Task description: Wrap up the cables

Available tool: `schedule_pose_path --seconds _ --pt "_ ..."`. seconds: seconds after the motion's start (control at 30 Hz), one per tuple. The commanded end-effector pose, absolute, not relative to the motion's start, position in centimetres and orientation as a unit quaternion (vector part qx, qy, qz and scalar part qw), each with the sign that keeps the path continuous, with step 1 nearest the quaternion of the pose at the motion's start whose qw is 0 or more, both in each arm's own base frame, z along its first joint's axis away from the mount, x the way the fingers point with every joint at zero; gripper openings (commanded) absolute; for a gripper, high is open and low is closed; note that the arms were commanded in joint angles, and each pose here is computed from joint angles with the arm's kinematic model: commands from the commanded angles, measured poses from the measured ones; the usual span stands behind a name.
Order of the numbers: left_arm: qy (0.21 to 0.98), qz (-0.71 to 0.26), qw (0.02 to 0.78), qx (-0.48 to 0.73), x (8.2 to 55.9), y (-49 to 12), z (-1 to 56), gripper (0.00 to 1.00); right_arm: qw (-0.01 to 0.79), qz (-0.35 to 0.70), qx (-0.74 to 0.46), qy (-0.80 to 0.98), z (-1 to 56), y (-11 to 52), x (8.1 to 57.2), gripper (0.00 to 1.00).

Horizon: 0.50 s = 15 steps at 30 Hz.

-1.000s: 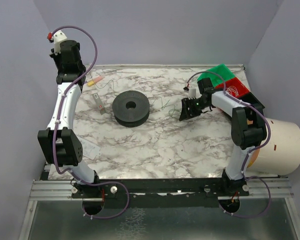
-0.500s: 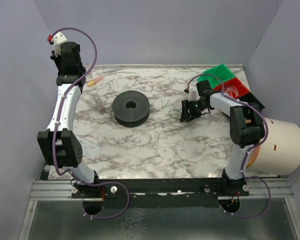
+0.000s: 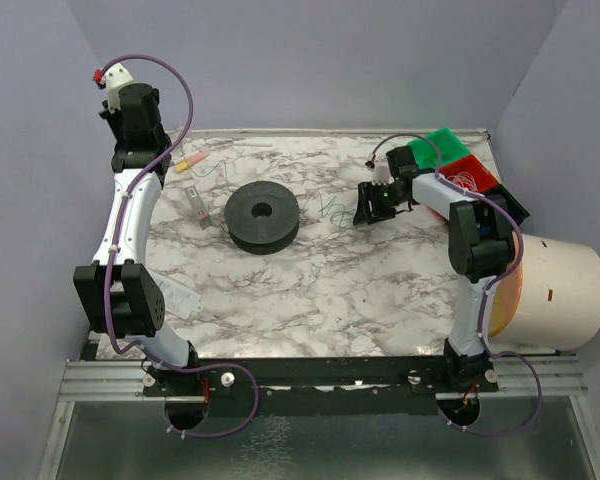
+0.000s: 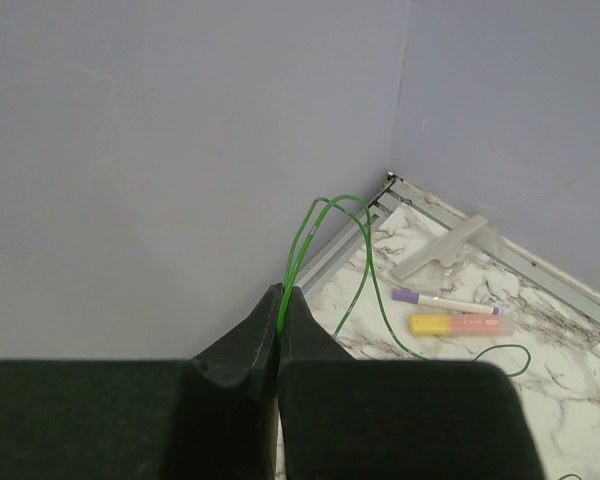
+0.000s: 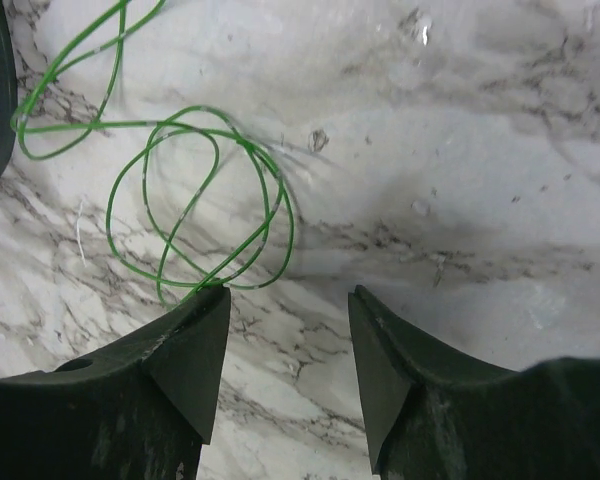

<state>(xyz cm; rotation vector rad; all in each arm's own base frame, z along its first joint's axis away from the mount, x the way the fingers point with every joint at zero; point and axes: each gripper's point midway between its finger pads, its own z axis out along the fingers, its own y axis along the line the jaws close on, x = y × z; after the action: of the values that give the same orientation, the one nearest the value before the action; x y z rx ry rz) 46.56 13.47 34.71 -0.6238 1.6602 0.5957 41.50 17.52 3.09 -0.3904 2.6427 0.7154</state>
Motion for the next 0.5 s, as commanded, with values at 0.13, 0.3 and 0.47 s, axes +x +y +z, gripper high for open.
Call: schedule_pose_path --seconds 0.13,0.3,0.47 --pt "0.713 0.239 0.6 -0.273 46.4 13.3 34.7 0.0 0.201 0.221 -0.132 0.945 1.3 18.5 44.8 0.56" --pt "0.717 0.234 0.598 -0.271 46.6 13.1 34.2 0.0 0.204 0.271 -0.117 0.933 2.2 20.6 45.8 0.56" --pt "0.721 0.234 0.593 -0.271 46.8 13.1 33.6 0.0 0.188 0.343 -0.105 0.914 3.6 23.2 46.0 0.56"
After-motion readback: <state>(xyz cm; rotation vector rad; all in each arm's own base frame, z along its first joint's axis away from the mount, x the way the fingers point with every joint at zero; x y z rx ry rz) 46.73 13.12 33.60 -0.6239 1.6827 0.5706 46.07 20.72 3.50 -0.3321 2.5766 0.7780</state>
